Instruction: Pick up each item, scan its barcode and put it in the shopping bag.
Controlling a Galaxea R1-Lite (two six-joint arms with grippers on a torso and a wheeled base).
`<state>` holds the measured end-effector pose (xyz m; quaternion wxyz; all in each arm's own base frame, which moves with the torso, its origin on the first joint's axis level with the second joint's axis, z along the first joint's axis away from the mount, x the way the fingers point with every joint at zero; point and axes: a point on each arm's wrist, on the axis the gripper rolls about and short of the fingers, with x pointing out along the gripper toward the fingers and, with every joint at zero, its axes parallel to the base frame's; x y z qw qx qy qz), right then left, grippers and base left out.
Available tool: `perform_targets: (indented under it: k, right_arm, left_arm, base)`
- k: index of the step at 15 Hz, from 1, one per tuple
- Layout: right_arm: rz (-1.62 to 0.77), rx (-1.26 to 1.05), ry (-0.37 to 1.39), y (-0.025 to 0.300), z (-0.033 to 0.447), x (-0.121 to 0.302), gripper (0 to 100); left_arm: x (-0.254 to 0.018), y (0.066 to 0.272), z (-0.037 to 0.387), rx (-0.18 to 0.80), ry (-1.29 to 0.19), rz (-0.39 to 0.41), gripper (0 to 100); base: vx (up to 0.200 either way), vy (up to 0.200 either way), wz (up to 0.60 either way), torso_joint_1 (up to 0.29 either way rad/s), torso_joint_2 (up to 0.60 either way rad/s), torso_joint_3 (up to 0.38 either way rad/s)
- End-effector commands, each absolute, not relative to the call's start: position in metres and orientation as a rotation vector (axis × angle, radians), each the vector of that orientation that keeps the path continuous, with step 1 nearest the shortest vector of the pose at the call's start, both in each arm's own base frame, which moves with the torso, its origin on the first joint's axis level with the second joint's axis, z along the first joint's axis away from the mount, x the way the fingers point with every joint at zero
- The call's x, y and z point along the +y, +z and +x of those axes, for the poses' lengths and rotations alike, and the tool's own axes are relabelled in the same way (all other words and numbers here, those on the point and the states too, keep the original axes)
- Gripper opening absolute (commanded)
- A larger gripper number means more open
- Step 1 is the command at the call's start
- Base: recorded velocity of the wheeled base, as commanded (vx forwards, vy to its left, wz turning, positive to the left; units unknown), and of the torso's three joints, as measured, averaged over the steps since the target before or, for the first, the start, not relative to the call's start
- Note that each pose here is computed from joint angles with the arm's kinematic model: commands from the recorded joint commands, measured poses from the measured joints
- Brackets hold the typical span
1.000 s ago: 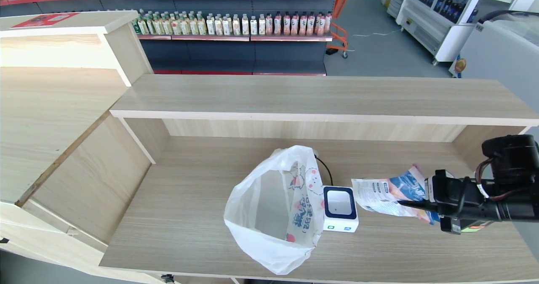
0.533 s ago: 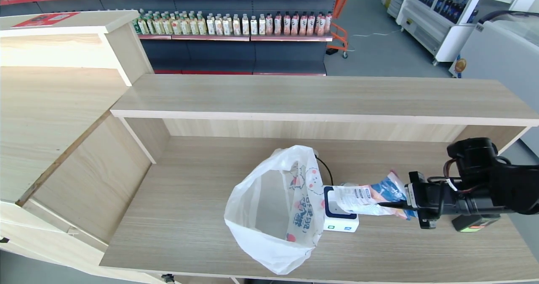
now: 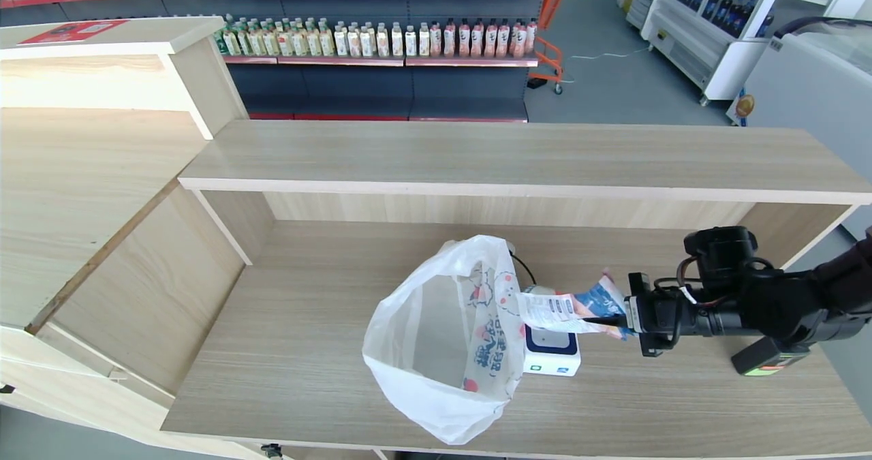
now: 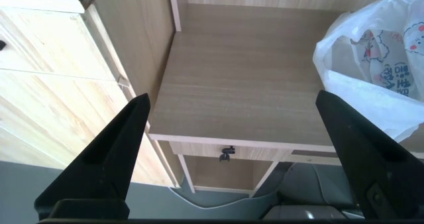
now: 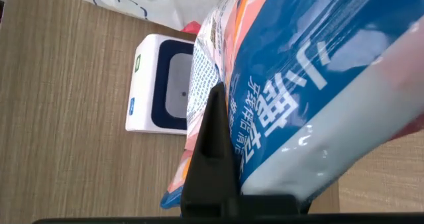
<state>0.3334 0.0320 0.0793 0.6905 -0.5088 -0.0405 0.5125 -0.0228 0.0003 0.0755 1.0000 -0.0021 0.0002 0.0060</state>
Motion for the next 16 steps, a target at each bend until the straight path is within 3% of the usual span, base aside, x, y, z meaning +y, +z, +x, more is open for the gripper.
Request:
perform_targets:
  k: [1, 10, 13, 16]
  right_arm:
    - [-1.117, -0.084, 1.184, 0.066, 0.336, 0.038, 0]
    - [-1.145, -0.132, 1.181, 0.066, 0.338, 0.038, 0]
    - [-1.104, -0.176, 1.141, 0.103, 0.322, 0.036, 0]
    - [-0.818, -0.082, 1.025, 0.161, 0.278, 0.028, 0]
  left_arm:
    - [0.000, 0.075, -0.023, 0.000, 0.012, -0.005, 100]
    - [0.000, 0.075, -0.023, 0.000, 0.012, -0.005, 100]
    - [0.000, 0.075, -0.023, 0.000, 0.012, -0.005, 100]
    - [0.000, 0.075, -0.023, 0.000, 0.012, -0.005, 100]
  base:
    - [0.000, 0.000, 0.00, 0.000, 0.00, 0.000]
    - [0.000, 0.000, 0.00, 0.000, 0.00, 0.000]
    - [0.000, 0.000, 0.00, 0.000, 0.00, 0.000]
    - [0.000, 0.000, 0.00, 0.000, 0.00, 0.000]
